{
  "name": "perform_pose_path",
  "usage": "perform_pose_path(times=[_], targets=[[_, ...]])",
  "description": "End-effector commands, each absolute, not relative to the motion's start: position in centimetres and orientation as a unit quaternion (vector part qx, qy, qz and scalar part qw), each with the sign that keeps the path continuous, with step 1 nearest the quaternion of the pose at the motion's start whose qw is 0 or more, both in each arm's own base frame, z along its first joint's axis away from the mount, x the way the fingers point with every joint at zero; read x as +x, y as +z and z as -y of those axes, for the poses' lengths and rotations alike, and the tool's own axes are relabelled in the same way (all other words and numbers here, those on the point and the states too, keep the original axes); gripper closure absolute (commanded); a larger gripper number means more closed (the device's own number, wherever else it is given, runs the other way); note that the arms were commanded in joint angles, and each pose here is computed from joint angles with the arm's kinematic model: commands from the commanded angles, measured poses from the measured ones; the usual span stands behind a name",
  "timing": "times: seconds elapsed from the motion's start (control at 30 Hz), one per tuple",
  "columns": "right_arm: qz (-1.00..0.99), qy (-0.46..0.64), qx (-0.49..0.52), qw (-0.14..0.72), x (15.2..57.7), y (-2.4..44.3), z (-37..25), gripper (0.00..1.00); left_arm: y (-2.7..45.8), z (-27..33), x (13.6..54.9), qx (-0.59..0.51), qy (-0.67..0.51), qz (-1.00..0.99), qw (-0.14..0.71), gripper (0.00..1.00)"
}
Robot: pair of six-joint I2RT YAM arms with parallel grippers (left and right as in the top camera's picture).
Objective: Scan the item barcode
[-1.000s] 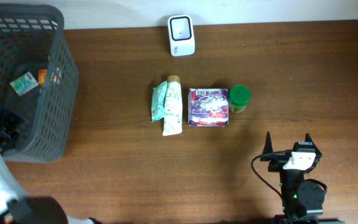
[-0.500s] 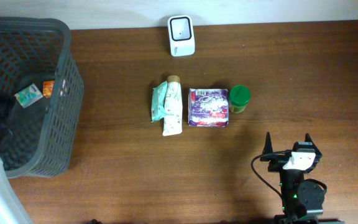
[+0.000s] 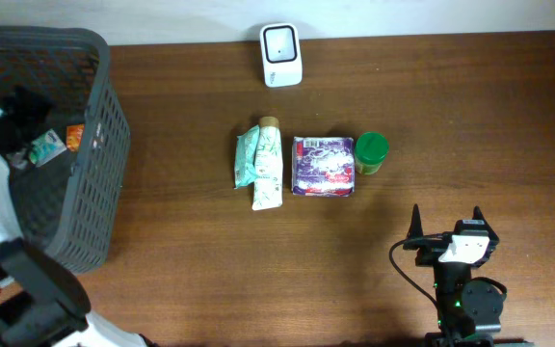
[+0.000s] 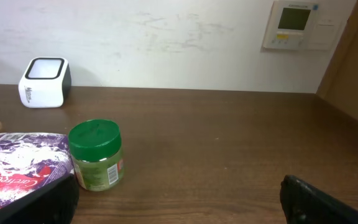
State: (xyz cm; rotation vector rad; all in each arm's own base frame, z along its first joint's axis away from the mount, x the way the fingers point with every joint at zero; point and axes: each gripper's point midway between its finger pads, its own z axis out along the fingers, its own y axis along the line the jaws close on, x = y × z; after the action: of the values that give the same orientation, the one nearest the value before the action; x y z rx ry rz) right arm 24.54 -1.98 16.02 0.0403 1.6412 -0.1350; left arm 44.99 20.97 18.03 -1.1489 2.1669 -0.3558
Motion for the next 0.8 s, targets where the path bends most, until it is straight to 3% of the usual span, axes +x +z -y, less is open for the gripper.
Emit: perform_pose_path(times=[0.0, 0.13, 0.4, 0.67, 0.77], targets=[[-0.733, -0.063, 0.021, 0.677, 24.5, 15.6, 2.2, 0.01, 15.5, -19.3, 46.5, -0.42, -0.141, -0.843, 0.304, 0.05], [-0.733, -0.063, 0.021, 0.677, 24.5, 15.6, 2.2, 0.02, 12.2, -19.7, 46.4, -0.464, -0.104, -0.837, 0.271, 0.13], [-0.733, -0.063, 0.021, 0.677, 24.5, 15.7, 2.2, 0.02, 5.0, -20.0, 46.8, -0.494, -0.097, -0.837, 0.213, 0.15], [-0.733, -0.063, 0.021, 0.677, 24.5, 15.7, 2.2, 0.02, 4.9, -19.1, 48.8, -0.504, -0.116, -0.823, 0.235, 0.16], [-0.733, -0.063, 0.021, 0.677, 24.5, 15.7, 2.2, 0.02, 2.7, -17.9, 49.2, -0.534, -0.126, -0.809, 0.212, 0.16]])
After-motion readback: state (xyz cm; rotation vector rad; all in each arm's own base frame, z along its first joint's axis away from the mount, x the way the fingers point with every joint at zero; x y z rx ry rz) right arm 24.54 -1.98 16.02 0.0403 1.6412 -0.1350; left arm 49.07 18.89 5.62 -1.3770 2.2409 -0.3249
